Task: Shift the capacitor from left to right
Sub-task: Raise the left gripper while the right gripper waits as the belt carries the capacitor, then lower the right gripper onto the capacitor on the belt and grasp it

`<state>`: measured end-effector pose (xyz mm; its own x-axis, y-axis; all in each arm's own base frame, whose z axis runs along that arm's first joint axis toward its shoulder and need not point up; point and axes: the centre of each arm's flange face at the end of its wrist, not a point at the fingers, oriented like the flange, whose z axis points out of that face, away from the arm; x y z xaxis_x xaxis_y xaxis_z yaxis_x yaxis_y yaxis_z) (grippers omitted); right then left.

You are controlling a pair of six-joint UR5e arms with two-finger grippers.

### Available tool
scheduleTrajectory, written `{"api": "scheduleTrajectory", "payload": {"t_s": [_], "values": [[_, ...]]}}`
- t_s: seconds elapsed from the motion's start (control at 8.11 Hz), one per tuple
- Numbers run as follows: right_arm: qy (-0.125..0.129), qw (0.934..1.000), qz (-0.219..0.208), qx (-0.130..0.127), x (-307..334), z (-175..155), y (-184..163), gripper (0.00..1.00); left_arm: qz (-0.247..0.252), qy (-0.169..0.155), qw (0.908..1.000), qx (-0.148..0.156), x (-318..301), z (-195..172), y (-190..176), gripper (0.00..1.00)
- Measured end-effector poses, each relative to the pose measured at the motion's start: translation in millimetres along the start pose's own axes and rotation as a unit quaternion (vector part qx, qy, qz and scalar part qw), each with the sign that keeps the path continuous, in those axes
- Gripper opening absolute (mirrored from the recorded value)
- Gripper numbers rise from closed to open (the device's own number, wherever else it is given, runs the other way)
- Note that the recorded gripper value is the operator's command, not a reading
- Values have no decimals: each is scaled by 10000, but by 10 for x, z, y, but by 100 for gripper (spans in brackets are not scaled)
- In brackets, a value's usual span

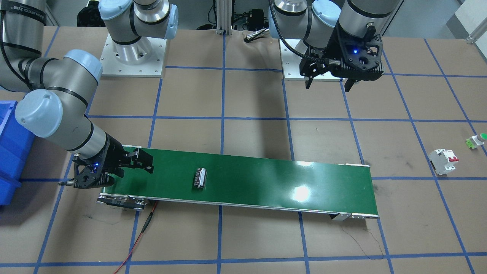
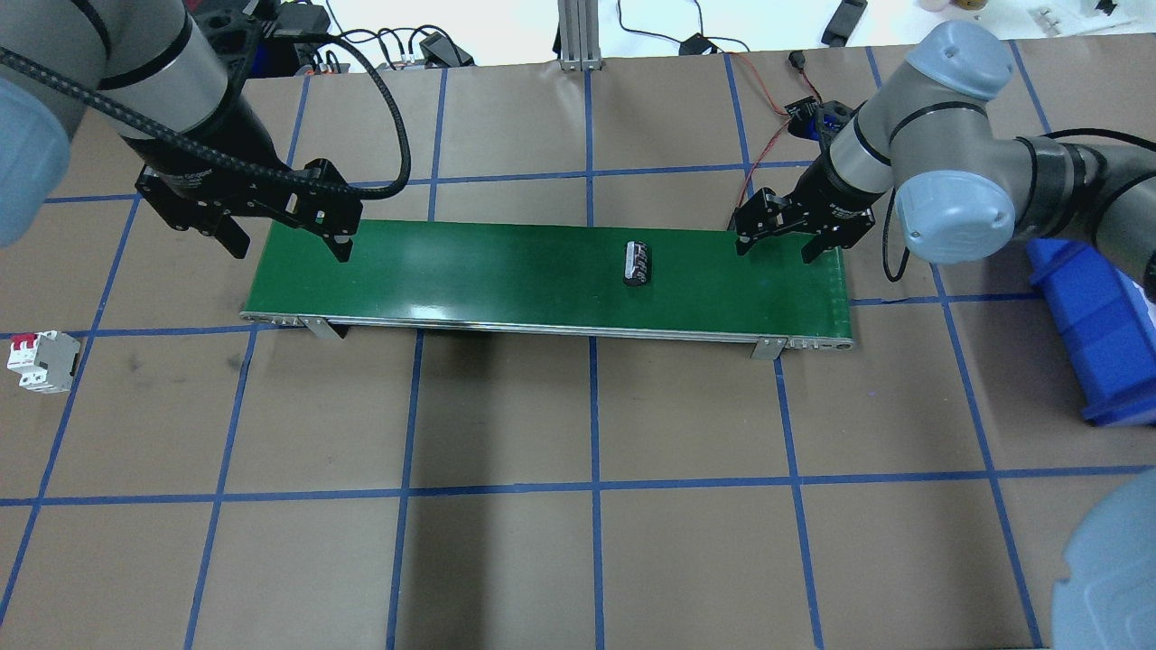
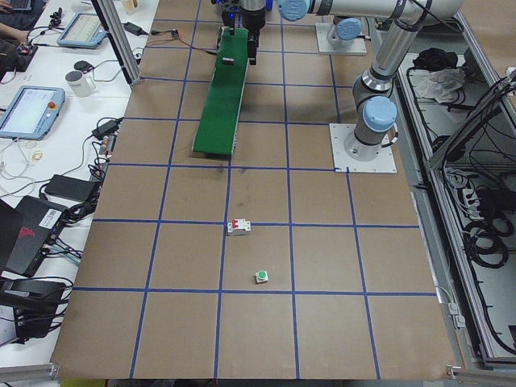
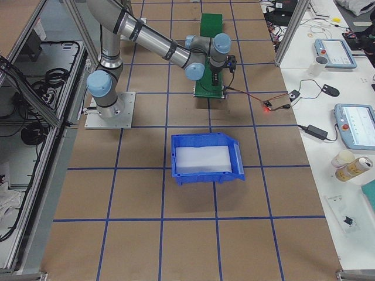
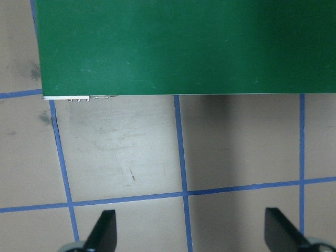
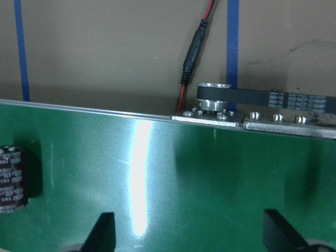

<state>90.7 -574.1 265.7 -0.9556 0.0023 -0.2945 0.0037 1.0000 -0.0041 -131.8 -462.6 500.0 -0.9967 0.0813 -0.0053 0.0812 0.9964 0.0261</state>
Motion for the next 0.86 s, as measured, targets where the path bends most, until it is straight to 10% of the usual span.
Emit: {"api": "scheduleTrajectory", "payload": {"t_s": [0.86], "values": [[17, 9993, 347, 120, -293, 64, -40, 95, 2, 3, 10000, -4, 1, 1, 1, 100]]}}
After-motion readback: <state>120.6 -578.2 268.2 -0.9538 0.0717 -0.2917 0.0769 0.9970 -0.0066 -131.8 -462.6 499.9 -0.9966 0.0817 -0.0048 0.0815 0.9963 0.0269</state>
